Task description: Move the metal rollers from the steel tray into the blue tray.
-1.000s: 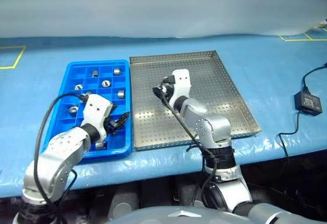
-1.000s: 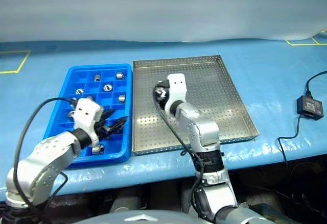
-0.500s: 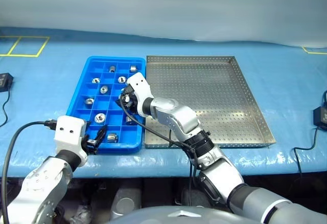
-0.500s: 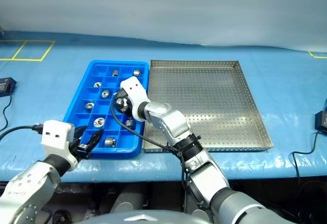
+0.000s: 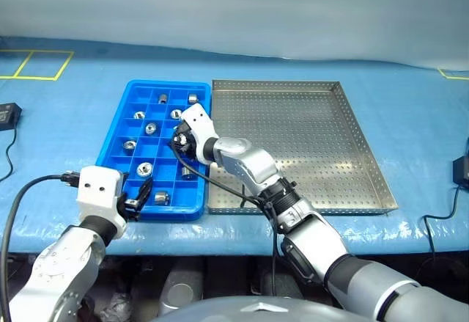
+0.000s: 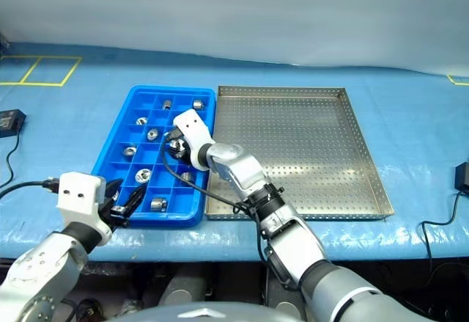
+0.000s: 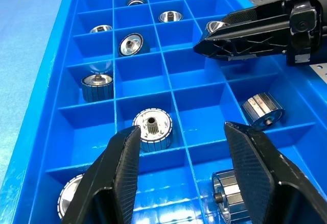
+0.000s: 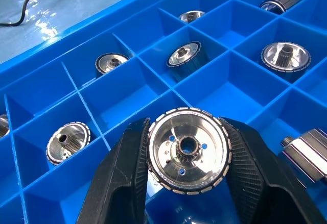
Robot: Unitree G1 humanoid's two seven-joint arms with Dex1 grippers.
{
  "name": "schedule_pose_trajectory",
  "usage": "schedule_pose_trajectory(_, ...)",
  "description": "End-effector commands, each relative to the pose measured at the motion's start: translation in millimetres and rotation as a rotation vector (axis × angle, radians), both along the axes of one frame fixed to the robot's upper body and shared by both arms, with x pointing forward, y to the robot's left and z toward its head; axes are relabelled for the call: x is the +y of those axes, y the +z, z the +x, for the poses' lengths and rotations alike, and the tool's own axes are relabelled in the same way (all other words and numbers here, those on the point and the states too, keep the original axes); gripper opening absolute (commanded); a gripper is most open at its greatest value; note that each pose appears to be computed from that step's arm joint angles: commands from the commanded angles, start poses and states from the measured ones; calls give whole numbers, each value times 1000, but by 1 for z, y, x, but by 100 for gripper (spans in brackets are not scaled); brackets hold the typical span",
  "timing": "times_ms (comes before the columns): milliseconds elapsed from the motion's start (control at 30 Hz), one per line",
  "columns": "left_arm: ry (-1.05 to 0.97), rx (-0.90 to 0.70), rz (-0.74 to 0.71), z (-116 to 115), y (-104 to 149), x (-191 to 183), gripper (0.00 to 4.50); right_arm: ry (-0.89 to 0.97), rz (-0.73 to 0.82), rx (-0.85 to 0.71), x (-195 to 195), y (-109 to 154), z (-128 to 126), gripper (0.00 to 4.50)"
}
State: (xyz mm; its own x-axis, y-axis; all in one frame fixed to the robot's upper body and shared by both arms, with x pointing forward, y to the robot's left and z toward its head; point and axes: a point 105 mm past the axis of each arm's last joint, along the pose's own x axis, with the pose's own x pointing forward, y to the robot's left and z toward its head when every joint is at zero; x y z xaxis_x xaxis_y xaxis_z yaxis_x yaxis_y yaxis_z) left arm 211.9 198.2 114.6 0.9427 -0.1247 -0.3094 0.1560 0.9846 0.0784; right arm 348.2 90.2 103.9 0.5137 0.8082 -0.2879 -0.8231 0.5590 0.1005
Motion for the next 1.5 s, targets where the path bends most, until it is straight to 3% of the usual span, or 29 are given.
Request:
schedule_pose_trajectory(33, -9, -32, 8, 0, 7, -4, 284, 167, 115, -62, 59, 43, -34, 172)
schedule_pose_trajectory(300, -9, -30, -13, -1, 5, -10, 284, 207, 66, -68, 65, 31, -39, 172)
schedule_pose_trajectory(433, -17, -28, -25, 0, 3, -13, 284, 170, 36, -77, 59, 25, -30, 303)
schedule_pose_trajectory(500, -32, -29, -31, 1, 3, -16, 284, 141, 77, -124, 55, 38, -26, 367)
schedule_pose_trajectory(633, -80, -85, -46, 16, 12, -25, 284, 113, 204, -238, 13, 83, -35, 367)
schedule_pose_trajectory(700, -118, -105, -50, 24, 15, -31, 284, 110, 231, -259, -11, 92, -44, 367)
schedule_pose_trajectory(800, -228, -127, -50, 39, 19, -50, 284, 1, 154, -280, -67, 80, -44, 367)
schedule_pose_trajectory(1000, -362, -138, -72, 62, 19, -66, 284, -81, 50, -227, -138, 56, -58, 367)
schedule_pose_trajectory(1133, -452, -112, -112, 72, 11, -73, 374, -163, -138, -213, -176, 31, -57, 450)
schedule_pose_trajectory(1200, -475, -95, -93, 75, 6, -74, 442, -168, -158, -220, -178, 30, -60, 450)
schedule_pose_trajectory(1500, -479, -132, -37, 80, 14, -68, 446, -267, -157, -241, -182, 31, -53, 450)
